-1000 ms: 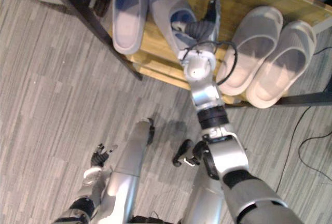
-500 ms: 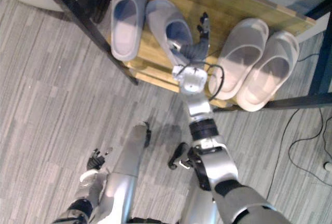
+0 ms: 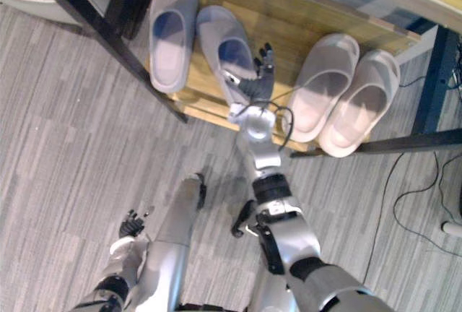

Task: Organize the slippers on the shoe rack

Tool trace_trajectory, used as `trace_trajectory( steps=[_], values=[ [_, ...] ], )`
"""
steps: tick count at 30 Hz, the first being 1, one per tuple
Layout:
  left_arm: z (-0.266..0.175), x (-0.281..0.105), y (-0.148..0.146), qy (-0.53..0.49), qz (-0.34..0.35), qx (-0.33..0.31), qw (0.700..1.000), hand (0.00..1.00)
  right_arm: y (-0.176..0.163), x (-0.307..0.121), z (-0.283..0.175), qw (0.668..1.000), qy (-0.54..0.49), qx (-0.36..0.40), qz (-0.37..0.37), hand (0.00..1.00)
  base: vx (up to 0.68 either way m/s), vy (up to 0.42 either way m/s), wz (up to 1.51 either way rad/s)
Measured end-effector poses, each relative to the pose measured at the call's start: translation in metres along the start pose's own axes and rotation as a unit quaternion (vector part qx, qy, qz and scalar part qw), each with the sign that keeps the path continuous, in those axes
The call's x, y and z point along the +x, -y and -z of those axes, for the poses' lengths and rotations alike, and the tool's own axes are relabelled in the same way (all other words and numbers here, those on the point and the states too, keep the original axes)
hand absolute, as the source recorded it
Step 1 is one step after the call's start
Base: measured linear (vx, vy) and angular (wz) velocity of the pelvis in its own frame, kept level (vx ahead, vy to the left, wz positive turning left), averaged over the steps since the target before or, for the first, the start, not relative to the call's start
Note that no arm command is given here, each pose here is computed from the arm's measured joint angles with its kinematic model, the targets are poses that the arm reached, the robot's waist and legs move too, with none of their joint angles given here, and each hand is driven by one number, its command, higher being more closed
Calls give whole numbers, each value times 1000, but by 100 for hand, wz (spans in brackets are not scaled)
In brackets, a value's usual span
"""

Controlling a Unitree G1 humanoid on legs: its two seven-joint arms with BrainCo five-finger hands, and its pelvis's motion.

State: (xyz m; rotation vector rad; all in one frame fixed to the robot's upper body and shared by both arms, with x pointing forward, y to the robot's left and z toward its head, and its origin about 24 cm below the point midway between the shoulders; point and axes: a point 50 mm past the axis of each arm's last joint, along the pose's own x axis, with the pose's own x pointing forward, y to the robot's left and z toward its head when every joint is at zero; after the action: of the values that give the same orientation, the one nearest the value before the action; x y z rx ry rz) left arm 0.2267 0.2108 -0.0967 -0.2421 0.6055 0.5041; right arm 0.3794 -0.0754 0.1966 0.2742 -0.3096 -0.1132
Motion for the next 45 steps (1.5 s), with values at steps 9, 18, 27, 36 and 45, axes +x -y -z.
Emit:
trace_trajectory(
  steps=[9,18,27,36,45],
  values=[
    [-3,1,1,4,-3,-5,1000,0,-21,-9,6,997,-29,66,-29,0,11,-26,4],
    [-4,1,3,6,-8,-4,1000,0,-19,-3,6,996,-37,75,-19,0,7,-44,4],
    [-7,2,7,9,-3,-12,1000,0,-11,2,0,999,-19,44,-18,0,8,-30,-6],
    [3,-5,-5,11,-3,-8,1000,0,15,-48,22,996,10,-40,-75,0,50,22,-20],
    [37,-16,-18,-33,66,162,984,0,68,-147,127,959,-191,-167,-124,0,151,27,-15]
  ],
)
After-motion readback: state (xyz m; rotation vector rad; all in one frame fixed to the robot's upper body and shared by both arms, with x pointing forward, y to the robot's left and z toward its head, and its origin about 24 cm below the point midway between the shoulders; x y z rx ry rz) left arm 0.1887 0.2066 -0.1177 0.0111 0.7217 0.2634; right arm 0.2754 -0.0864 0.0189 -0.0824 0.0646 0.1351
